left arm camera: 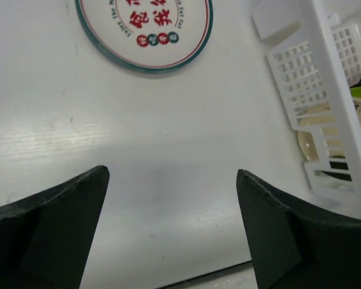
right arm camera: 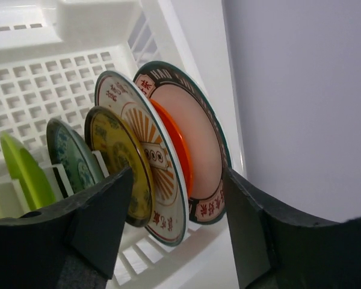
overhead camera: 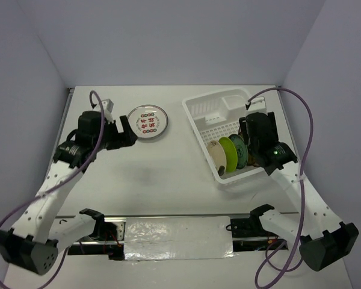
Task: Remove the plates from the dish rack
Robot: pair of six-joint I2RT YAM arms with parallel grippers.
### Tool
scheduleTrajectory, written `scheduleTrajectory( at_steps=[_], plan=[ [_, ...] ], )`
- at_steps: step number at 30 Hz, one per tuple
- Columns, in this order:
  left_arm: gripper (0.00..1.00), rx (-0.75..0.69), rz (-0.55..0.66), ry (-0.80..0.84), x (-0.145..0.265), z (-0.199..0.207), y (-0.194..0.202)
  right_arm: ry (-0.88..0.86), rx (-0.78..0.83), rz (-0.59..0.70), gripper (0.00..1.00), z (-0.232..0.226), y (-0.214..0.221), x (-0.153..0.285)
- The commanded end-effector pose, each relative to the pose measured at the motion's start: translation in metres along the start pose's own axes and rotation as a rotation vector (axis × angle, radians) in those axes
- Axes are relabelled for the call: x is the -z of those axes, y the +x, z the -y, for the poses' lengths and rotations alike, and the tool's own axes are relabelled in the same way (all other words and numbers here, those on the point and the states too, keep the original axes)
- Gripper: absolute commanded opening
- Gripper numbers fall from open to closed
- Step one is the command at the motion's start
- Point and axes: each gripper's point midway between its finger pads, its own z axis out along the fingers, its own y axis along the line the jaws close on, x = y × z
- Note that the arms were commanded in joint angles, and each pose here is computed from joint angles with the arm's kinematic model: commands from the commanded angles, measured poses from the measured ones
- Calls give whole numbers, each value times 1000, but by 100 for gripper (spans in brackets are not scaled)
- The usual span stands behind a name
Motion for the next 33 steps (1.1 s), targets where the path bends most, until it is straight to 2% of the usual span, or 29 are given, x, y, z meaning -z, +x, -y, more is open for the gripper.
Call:
scheduleTrajectory(
  at_steps=[1, 5, 9, 11, 18, 26, 33],
  plan=[
    [99, -147, -69, -32, 16, -25, 39, 31, 33, 38, 67, 1, -12, -16],
    [100, -146, 26, -49, 32, -35, 39, 55, 61, -14, 60, -1, -3, -29],
    [99, -138, 4, -28, 27, -32, 45, 77, 88, -48, 54, -3, 8, -43],
    [99, -138, -28, -38, 22, -34, 50, 67, 117, -61, 47, -7, 16, -47],
    [99, -148, -35, -18, 21, -29, 53, 94, 129, -35, 42, -7, 25, -54],
    [100, -159, -34, -4, 23, -25, 55, 96, 108, -26, 14, -4, 20, -53],
    [100, -163, -37, -3, 23, -23, 56, 119, 101, 44, 4, 8, 3, -44]
  ],
)
